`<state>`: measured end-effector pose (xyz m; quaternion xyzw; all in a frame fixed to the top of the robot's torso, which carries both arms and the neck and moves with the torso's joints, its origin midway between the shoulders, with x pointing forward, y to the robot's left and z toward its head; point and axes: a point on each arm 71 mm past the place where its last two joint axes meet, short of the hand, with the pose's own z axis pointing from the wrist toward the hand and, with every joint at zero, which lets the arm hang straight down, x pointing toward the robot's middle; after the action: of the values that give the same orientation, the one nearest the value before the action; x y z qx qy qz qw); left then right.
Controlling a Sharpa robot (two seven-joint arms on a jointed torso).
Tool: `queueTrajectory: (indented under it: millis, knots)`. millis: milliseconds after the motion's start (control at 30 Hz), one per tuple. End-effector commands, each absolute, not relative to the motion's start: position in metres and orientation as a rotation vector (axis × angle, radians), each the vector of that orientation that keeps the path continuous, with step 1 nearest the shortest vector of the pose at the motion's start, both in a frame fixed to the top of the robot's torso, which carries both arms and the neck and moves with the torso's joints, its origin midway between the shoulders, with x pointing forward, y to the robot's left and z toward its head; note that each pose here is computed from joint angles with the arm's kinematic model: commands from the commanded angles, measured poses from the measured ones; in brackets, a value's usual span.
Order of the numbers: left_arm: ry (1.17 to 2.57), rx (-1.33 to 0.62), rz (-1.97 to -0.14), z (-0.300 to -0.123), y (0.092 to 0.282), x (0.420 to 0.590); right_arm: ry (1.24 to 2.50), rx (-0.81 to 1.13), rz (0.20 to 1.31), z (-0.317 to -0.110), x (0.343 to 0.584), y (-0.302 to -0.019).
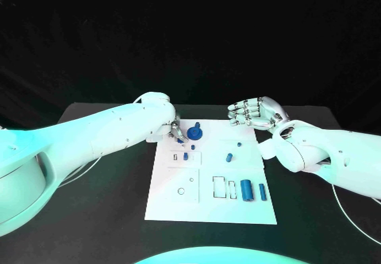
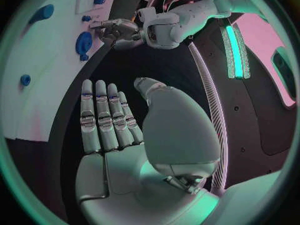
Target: Assemble the parts on the task board
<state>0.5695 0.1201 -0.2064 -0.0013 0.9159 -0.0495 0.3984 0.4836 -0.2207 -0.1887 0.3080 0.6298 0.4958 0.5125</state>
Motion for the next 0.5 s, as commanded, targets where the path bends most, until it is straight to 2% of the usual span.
queueTrajectory:
  millis: [33,500]
  knots:
    - [2.322,-0.023,-0.165,-0.2106,0.1208,0.5678,1.522,0.724,1.208,-0.1885,0.4831,-0.2194]
    - [2.344,-0.049,-0.208,-0.2113,0.1304,0.5657,1.521,0.725,1.204,-0.1888,0.4835,-0.2213]
